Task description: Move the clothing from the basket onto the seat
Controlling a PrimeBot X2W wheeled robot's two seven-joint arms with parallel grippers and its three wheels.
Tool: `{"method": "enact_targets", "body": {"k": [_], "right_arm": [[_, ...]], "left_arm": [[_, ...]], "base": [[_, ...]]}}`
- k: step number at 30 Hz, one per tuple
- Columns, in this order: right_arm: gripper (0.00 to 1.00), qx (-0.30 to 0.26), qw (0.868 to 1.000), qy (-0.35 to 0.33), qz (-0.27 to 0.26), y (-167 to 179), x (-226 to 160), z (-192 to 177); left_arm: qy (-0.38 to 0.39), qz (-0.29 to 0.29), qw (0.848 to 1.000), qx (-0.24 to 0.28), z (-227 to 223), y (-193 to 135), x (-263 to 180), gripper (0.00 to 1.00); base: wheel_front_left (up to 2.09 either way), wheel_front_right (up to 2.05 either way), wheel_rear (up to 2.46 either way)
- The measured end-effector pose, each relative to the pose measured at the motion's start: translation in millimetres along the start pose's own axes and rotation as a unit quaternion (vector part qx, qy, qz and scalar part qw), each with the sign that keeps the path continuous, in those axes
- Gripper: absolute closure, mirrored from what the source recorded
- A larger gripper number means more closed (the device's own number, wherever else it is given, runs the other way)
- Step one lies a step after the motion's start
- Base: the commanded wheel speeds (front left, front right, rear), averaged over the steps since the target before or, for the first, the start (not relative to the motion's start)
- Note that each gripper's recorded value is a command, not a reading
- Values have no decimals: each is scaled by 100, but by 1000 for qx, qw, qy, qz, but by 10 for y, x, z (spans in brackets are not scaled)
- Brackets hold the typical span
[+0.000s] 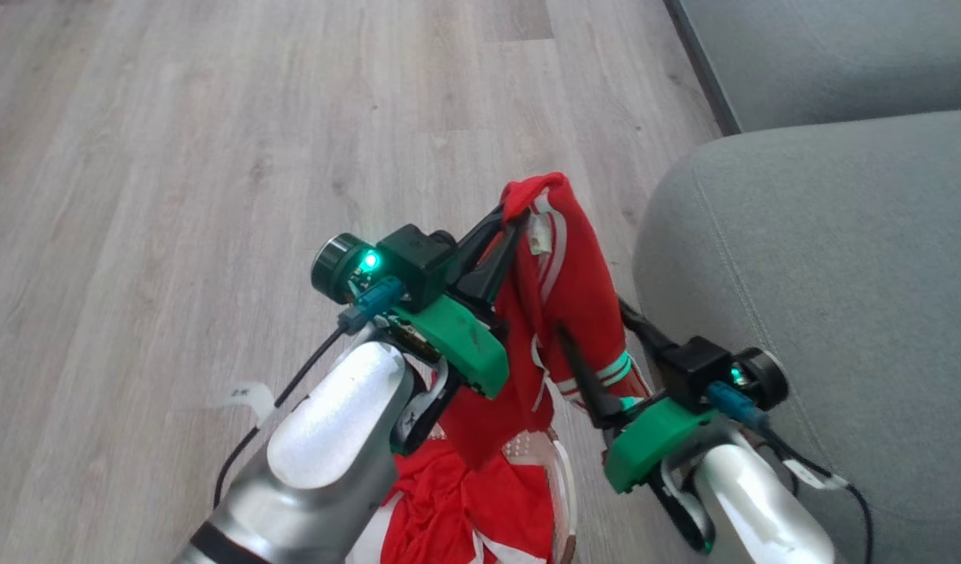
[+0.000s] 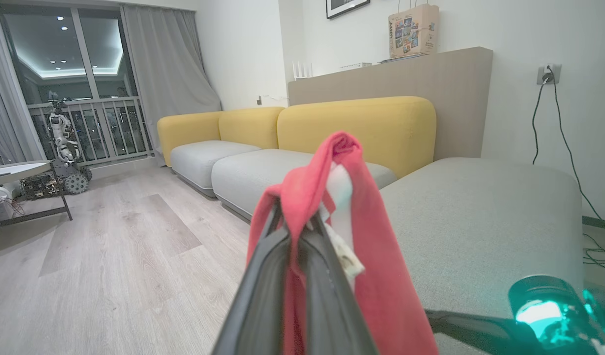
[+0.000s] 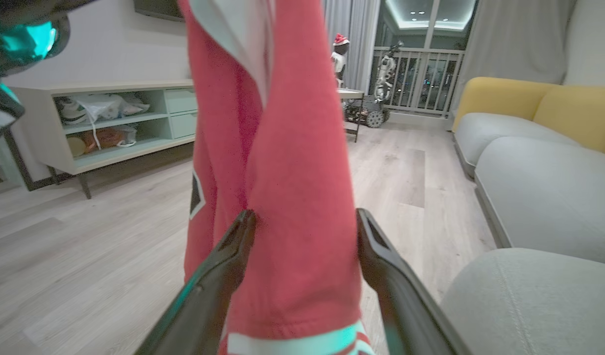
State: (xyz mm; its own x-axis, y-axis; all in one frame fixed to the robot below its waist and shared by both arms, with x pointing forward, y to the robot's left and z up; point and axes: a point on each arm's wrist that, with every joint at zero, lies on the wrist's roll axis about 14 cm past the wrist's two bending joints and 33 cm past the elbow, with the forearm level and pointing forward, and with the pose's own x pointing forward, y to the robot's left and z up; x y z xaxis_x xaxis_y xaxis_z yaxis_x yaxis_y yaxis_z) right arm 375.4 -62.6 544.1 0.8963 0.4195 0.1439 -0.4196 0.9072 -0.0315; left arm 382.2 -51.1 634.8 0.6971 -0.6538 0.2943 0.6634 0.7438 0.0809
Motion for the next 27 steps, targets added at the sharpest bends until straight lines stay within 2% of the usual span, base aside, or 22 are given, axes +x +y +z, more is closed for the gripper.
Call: {"method": "enact_targets", "body": {"k": [1,2,3,5,6,14,16,17,18,27], "right_arm": [[0,2,1000,3,8,47,25,-13],[14,5,1000,6,16,92,44,-29],[44,6,1000,9,23,133,60,-45],[87,9,999,13,34,202,88,-62],[100,13,999,12,37,222,104,-51],[100,17,999,11,48,288,147,-40],[100,22,999,8,45,267,157,-18],[100,24,999,5,42,246,166,1],[100,24,999,1,38,218,179,29],[100,15,1000,-20,-14,-152,186,176]], "left_arm": [[-2,1,1000,0,17,-6,-5,100],[-2,1,1000,1,26,-9,-12,100],[-3,1,1000,1,34,-15,-21,100],[-3,6,1000,2,47,-4,-42,100],[-4,10,1000,4,52,13,-52,100],[12,42,999,-6,-59,162,-170,100],[21,51,998,-15,-137,201,-225,31],[24,55,998,-18,-177,218,-253,4],[30,59,998,-20,-226,233,-283,0],[76,69,993,-54,-617,155,-469,0]], "base": [[0,0,0],[0,0,0],[0,0,0],[0,0,0],[0,0,0],[0,0,0],[0,0,0],[0,0,0],[0,0,0],[0,0,0]]}}
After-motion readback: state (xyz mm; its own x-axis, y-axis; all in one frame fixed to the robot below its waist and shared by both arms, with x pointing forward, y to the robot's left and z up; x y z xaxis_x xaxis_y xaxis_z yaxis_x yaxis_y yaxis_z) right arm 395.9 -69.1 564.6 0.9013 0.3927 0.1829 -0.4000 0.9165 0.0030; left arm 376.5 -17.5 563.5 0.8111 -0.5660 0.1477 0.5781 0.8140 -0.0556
